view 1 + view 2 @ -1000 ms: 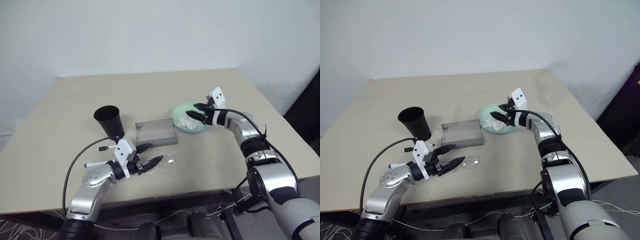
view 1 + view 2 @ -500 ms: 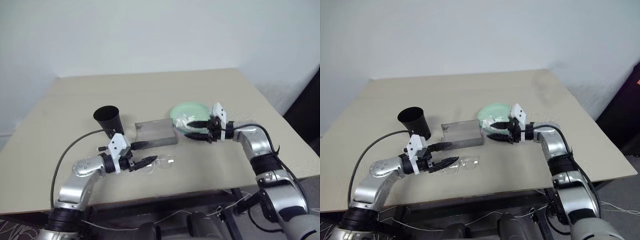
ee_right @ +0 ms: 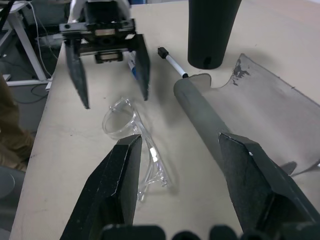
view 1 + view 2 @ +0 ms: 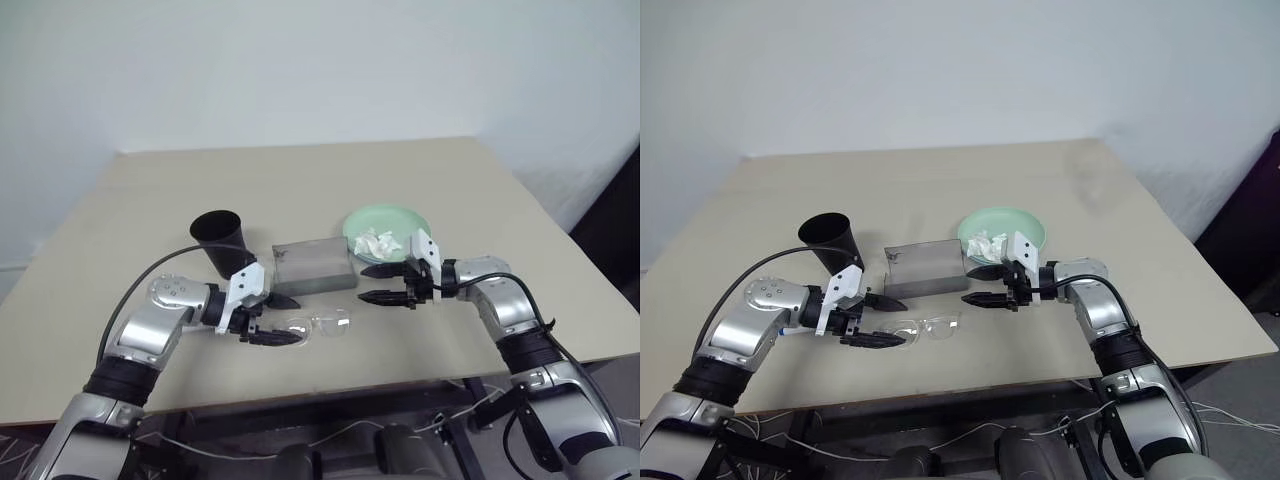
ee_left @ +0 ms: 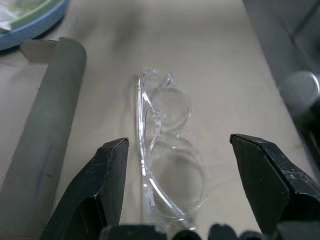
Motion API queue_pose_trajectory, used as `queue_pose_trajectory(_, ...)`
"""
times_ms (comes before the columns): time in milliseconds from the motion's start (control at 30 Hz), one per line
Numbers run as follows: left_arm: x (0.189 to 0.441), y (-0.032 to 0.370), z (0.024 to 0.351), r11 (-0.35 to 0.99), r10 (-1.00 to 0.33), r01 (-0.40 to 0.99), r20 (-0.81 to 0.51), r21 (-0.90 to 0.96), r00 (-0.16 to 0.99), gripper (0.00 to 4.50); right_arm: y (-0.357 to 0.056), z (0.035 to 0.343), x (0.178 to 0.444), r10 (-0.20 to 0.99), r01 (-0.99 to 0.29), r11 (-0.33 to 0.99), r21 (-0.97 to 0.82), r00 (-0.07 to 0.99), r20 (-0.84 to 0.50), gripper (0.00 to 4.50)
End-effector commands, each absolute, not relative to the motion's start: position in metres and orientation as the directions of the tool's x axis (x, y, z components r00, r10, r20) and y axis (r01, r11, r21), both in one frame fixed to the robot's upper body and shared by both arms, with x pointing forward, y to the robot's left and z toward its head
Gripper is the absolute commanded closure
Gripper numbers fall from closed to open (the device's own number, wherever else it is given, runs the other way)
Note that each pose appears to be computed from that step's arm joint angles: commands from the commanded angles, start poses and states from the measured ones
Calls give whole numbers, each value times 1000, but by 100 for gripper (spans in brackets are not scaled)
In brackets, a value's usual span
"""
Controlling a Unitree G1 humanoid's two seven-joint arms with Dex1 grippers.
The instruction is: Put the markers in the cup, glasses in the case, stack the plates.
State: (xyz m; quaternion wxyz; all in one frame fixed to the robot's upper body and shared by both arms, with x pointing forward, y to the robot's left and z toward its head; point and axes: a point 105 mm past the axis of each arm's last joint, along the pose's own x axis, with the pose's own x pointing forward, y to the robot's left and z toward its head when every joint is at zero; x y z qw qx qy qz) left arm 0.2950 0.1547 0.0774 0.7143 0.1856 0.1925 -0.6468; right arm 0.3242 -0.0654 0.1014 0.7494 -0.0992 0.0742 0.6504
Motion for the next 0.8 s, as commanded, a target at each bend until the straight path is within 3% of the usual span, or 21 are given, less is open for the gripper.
queue_pose_trajectory(33,307,148,86,36,-848,998,-527,60,62,106,-60,116,324,969,-985,140,-106,158,-189,187)
queue_pose_trajectory(167,314,139,83,-23,-836,999,-548,47,6,106,-61,112,322,967,-980,167,-105,183,-179,187)
queue_pose_trajectory(200,315,137,83,-35,-834,998,-551,46,-4,125,-61,111,322,966,-979,174,-105,190,-177,183)
queue_pose_trajectory(267,316,134,81,-54,-830,997,-557,46,-19,167,-61,111,322,964,-977,184,-106,201,-173,182)
queue_pose_trajectory(433,316,134,74,-103,-794,993,-607,55,-49,339,-61,111,323,962,-973,205,-107,221,-162,182)
queue_pose_trajectory(800,322,128,70,-104,-790,991,-612,87,-30,339,-63,110,325,957,-967,229,-113,245,-157,182)
